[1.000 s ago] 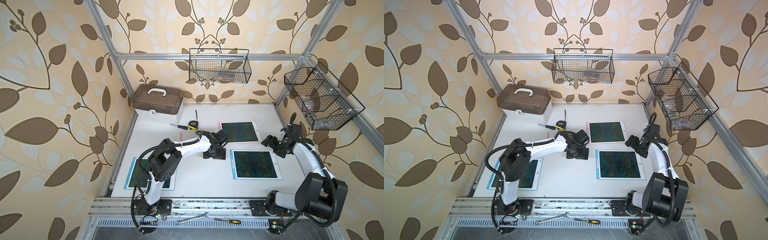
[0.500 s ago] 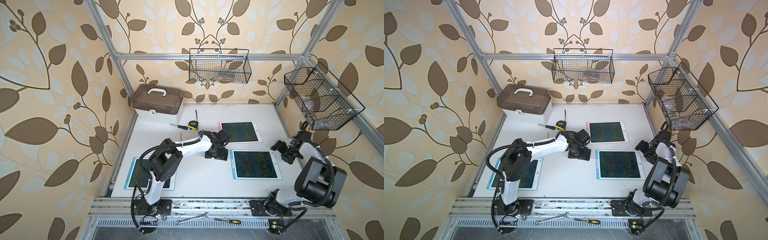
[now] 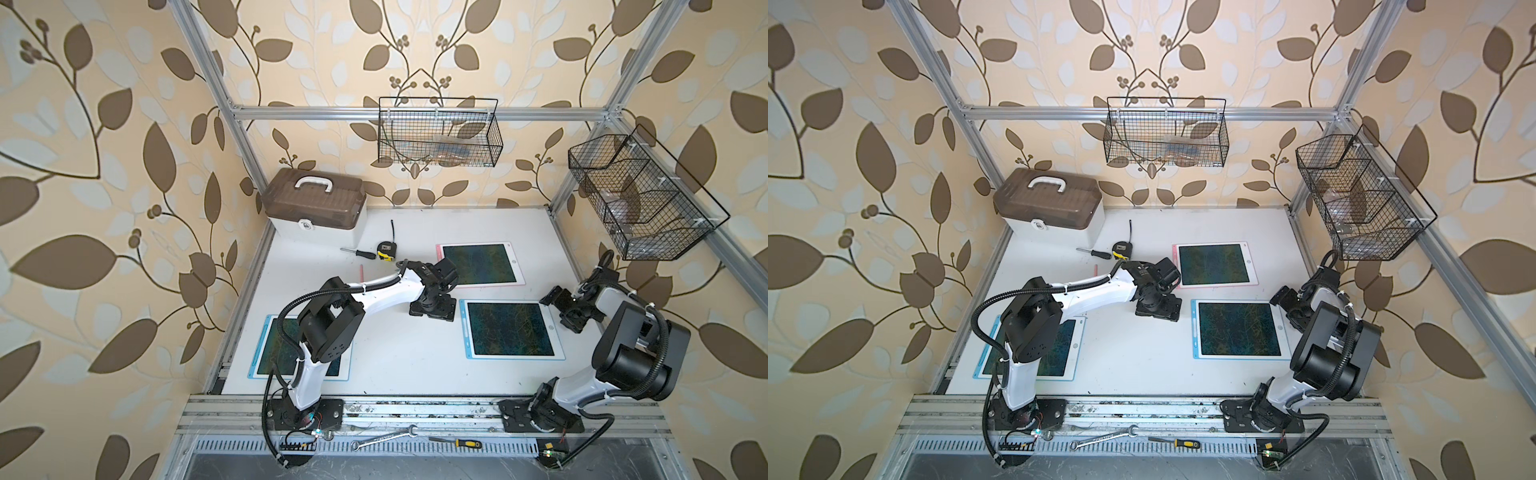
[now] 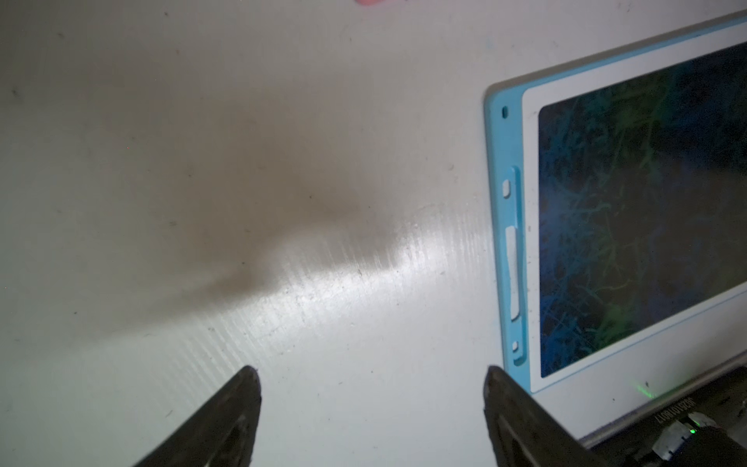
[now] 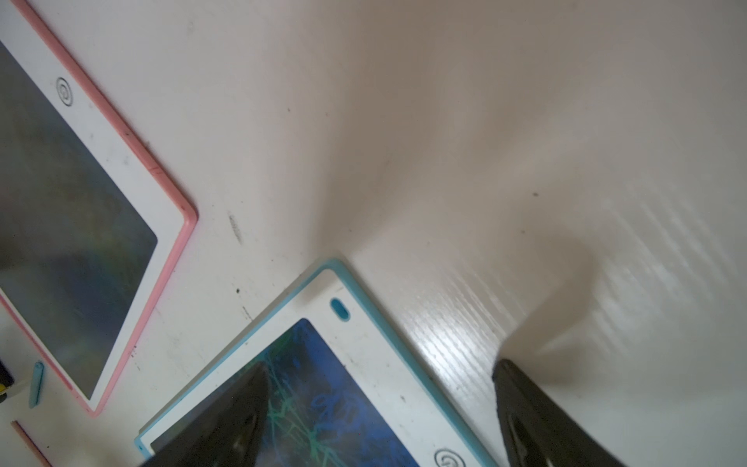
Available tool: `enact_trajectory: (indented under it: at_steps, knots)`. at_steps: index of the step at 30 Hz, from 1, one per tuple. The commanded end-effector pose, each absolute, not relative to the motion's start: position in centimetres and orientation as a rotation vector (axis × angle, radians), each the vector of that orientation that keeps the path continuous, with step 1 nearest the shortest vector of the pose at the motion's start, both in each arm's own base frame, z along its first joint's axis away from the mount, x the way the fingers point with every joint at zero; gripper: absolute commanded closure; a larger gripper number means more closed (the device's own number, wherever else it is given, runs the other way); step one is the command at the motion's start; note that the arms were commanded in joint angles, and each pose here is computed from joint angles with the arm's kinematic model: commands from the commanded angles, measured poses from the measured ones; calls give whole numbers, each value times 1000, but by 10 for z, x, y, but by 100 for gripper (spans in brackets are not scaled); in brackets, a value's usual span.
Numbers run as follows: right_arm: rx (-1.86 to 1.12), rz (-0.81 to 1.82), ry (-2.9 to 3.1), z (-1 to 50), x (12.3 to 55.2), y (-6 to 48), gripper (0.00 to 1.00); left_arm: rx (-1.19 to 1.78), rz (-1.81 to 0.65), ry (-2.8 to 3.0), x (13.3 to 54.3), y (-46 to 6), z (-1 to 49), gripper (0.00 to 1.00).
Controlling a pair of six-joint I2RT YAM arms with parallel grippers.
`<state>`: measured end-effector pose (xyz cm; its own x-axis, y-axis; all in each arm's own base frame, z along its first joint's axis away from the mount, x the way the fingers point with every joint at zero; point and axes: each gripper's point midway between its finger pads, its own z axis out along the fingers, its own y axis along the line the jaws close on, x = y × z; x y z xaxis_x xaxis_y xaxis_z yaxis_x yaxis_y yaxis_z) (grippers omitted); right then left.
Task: Place the stylus back onto the writing tablet
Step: Move the writing tablet to the center of the board.
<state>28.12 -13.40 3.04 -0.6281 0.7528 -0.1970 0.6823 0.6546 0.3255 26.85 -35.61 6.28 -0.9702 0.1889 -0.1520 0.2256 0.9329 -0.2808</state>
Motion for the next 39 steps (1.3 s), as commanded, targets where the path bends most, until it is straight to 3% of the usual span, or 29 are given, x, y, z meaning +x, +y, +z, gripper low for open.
enact_trajectory:
  at_steps: [1,18,39]
  knots:
    - [1162,347,2611,13,272,-121,12,330,-442,2968,267,-343,72,13]
    - [949,322,2780,9,277,-47,12,177,-471,2989,267,-323,53,13]
    - [881,373,2799,11,253,6,12,222,-538,3023,253,-324,39,17]
